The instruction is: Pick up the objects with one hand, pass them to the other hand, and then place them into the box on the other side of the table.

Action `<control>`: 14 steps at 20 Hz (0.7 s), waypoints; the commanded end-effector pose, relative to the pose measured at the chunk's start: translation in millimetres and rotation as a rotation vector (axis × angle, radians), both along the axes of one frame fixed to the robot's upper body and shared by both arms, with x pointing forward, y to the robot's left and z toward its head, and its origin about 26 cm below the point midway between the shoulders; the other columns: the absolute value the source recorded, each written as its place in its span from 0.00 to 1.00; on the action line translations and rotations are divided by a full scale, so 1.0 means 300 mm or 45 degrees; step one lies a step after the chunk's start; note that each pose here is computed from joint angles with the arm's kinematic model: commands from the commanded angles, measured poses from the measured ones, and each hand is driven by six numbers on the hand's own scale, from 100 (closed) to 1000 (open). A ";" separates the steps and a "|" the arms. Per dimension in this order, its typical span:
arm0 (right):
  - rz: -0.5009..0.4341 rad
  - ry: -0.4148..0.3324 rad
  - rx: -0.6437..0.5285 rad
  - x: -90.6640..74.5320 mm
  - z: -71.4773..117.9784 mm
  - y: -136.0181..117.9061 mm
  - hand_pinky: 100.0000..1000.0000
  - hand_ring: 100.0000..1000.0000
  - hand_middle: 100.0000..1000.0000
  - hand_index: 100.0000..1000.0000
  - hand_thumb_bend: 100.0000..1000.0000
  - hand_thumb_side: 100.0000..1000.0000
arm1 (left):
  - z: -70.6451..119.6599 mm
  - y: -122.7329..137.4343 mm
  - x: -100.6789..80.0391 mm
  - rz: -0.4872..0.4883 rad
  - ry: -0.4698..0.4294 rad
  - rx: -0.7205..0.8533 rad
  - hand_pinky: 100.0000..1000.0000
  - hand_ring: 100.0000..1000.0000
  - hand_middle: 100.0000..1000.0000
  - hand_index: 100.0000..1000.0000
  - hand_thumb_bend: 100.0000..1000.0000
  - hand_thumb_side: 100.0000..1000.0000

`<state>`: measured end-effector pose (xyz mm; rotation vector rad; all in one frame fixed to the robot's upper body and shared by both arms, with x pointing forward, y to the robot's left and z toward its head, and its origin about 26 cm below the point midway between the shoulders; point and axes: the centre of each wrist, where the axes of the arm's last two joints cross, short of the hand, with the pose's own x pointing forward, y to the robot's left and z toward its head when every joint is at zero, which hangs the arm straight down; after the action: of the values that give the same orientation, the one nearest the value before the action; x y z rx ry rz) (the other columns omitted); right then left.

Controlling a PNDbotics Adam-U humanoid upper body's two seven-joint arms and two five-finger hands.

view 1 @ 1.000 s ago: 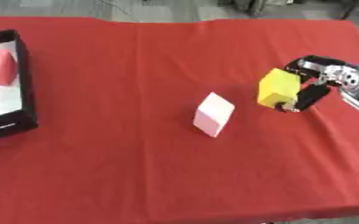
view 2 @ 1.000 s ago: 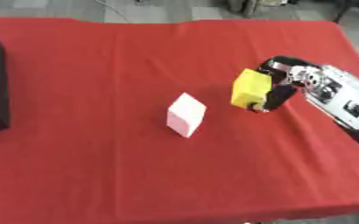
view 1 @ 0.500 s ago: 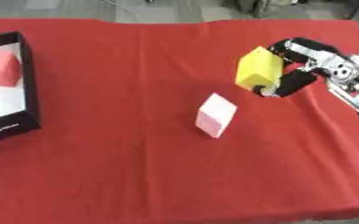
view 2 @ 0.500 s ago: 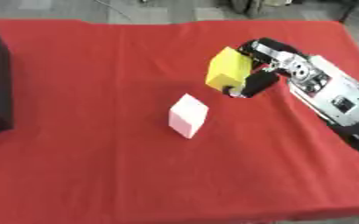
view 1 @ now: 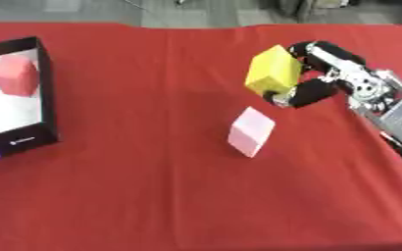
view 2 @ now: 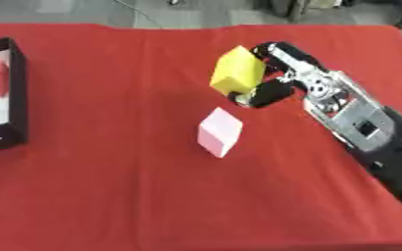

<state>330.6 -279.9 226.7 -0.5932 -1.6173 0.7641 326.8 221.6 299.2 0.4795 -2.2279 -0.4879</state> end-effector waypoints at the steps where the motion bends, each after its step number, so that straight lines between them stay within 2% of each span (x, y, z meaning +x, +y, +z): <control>1: 0.028 -0.085 0.038 -0.002 0.018 0.047 0.78 0.47 0.36 0.54 0.00 0.00 | 0.058 -0.018 -0.031 -0.043 -0.062 0.091 0.78 0.52 0.68 0.66 0.04 0.60; 6: 0.093 -0.133 0.113 0.011 -0.014 0.123 0.78 0.45 0.35 0.54 0.00 0.00 | 0.100 -0.074 -0.061 -0.147 -0.076 0.197 0.78 0.53 0.68 0.67 0.04 0.59; 14: 0.159 -0.170 0.222 0.028 -0.067 0.227 0.79 0.44 0.35 0.54 0.00 0.00 | 0.126 -0.171 -0.104 -0.308 -0.046 0.387 0.78 0.55 0.69 0.69 0.04 0.59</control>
<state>338.5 -215.0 200.3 -0.4195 -1.8025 0.6794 301.8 172.4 329.6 0.3620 -2.2475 -0.9175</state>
